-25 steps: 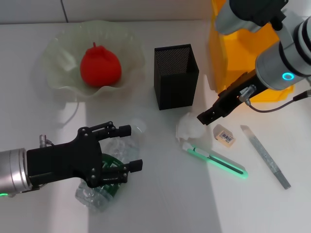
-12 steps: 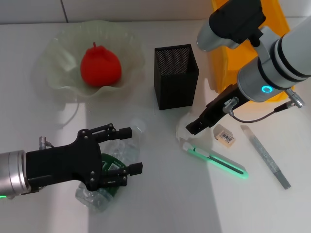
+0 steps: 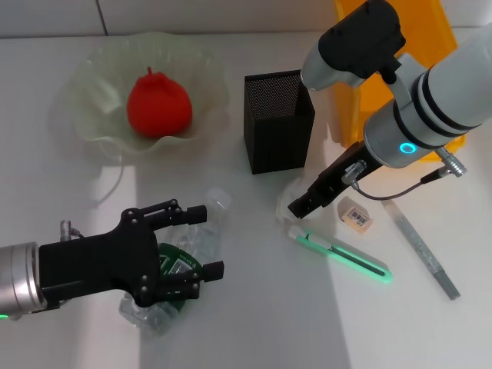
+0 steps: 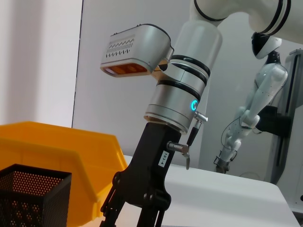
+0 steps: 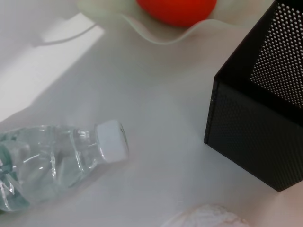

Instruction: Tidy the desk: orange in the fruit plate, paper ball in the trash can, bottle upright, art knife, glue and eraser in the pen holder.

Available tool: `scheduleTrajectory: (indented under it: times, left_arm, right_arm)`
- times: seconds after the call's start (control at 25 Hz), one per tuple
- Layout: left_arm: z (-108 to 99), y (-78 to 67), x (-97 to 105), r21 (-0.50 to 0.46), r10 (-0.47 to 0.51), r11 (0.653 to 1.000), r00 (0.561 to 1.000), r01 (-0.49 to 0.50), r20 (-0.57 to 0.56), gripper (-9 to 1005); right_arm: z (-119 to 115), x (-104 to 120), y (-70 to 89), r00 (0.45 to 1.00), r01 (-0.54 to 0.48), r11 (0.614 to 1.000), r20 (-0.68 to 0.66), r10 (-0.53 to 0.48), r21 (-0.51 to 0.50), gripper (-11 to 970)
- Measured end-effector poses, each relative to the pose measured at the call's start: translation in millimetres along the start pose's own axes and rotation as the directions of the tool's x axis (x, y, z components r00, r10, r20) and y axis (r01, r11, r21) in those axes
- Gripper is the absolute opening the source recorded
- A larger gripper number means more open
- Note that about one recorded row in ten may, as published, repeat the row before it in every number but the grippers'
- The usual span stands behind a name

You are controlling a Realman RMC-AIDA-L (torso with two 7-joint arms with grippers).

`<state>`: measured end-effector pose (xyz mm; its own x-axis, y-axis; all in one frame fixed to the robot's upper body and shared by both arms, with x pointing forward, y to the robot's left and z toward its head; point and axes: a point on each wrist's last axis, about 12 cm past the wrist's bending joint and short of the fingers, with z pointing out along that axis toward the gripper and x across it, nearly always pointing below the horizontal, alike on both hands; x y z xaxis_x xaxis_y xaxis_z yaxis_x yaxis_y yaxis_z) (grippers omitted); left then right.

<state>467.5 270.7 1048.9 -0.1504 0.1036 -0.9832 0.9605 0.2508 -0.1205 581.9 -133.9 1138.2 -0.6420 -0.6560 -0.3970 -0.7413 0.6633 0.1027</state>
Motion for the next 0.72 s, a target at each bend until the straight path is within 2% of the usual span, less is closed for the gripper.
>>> scheduleTrajectory:
  times: [0.16, 0.28, 0.48, 0.72]
  left_arm:
    - [-1, -1.2, 1, -0.002, -0.004, 1.0, 1.0, 0.004, 0.0, 799]
    - [-1, -1.7, 2, -0.003, -0.006, 1.0, 1.0, 0.006, 0.0, 799]
    - [-1, -1.8, 2, -0.003, -0.006, 1.0, 1.0, 0.006, 0.0, 799]
    - [-1, -1.8, 2, -0.003, -0.006, 1.0, 1.0, 0.006, 0.0, 799]
  right_arm:
    - [2, 0, -2.3, 1.0, -0.01, 1.0, -0.006, 0.01, 0.001, 820]
    - [4, 1, -4.2, 1.0, -0.016, 1.0, -0.009, 0.016, 0.003, 660]
    - [5, 0, -4.2, 1.0, -0.02, 1.0, 0.001, 0.02, 0.0, 570]
    - [-11, 0, 1.7, 0.999, -0.009, 1.0, 0.045, 0.01, -0.025, 463]
